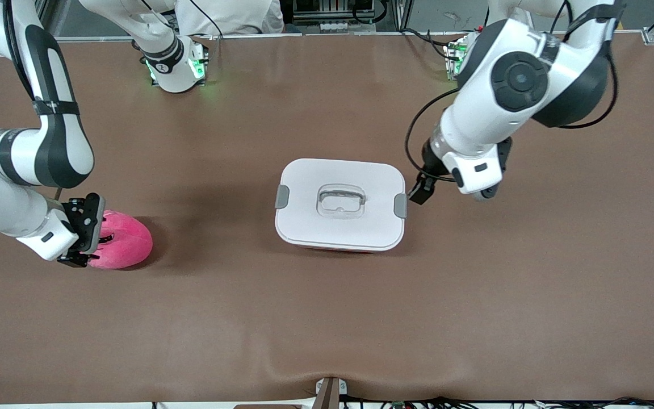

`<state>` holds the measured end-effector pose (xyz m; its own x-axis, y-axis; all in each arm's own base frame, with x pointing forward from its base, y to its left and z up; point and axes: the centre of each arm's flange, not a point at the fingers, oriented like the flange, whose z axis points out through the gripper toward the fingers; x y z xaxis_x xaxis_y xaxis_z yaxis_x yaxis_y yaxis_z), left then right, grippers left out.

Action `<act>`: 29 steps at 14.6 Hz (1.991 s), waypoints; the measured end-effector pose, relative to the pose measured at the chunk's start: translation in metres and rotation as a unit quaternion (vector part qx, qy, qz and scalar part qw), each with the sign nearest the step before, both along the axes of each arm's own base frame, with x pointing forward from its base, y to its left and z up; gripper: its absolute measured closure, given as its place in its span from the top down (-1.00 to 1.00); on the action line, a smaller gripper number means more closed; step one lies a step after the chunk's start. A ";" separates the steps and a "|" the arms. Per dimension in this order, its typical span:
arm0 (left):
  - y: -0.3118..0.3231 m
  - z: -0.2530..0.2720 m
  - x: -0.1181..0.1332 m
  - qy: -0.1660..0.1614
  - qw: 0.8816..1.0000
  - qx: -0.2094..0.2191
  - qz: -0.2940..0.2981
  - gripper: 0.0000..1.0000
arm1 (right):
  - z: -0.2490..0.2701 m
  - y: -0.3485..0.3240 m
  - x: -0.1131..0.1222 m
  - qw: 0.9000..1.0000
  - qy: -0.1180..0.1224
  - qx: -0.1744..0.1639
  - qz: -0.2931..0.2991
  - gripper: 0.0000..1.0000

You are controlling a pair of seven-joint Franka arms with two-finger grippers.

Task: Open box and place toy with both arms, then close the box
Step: 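Reach the right gripper to the plush while the left gripper reaches the handle, then grasp the plush with the right gripper while the left gripper grips the handle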

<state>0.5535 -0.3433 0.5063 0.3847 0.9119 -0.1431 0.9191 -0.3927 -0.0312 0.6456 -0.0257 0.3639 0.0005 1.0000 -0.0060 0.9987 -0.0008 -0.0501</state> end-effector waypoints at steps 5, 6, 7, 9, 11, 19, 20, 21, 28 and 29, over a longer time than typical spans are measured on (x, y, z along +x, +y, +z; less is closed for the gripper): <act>-0.042 -0.024 -0.008 -0.005 0.998 -0.002 0.058 1.00 | -0.021 -0.008 -0.008 1.000 0.006 -0.001 -0.003 1.00; -0.052 -0.030 -0.011 -0.005 0.997 -0.002 0.072 1.00 | -0.023 -0.010 -0.009 1.000 0.005 -0.001 -0.005 1.00; -0.060 -0.035 -0.013 -0.004 0.996 -0.002 0.087 1.00 | -0.027 -0.013 -0.010 1.000 0.004 -0.002 -0.006 1.00; -0.073 -0.046 -0.016 -0.003 0.993 -0.002 0.115 1.00 | -0.031 -0.016 -0.012 1.000 0.004 -0.002 -0.006 1.00; -0.086 -0.057 -0.020 -0.003 0.991 -0.001 0.133 1.00 | -0.032 -0.017 -0.013 1.000 0.004 -0.002 -0.006 1.00; -0.125 -0.101 -0.034 -0.008 0.985 0.013 0.171 0.98 | -0.035 -0.024 -0.013 1.000 -0.005 -0.002 -0.012 0.57; -0.128 -0.104 -0.035 -0.010 0.984 0.013 0.175 0.92 | -0.034 -0.025 -0.013 1.000 -0.007 -0.003 -0.013 0.31; -0.131 -0.108 -0.035 -0.012 0.983 0.013 0.180 0.87 | -0.034 -0.026 -0.013 1.000 -0.008 -0.003 -0.013 0.11; -0.148 -0.138 -0.042 -0.031 0.981 0.035 0.186 0.60 | -0.034 -0.029 -0.013 1.000 -0.009 -0.003 -0.015 -0.74; -0.149 -0.142 -0.043 -0.030 0.982 0.037 0.185 0.57 | -0.034 -0.031 -0.013 1.000 -0.009 -0.003 -0.017 -0.78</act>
<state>0.5104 -0.4927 0.3645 0.0309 0.9978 -0.0591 0.9995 -0.0302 0.0119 0.6327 -0.0572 0.3299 0.0355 0.9993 -0.0114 0.9989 -0.0359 -0.0316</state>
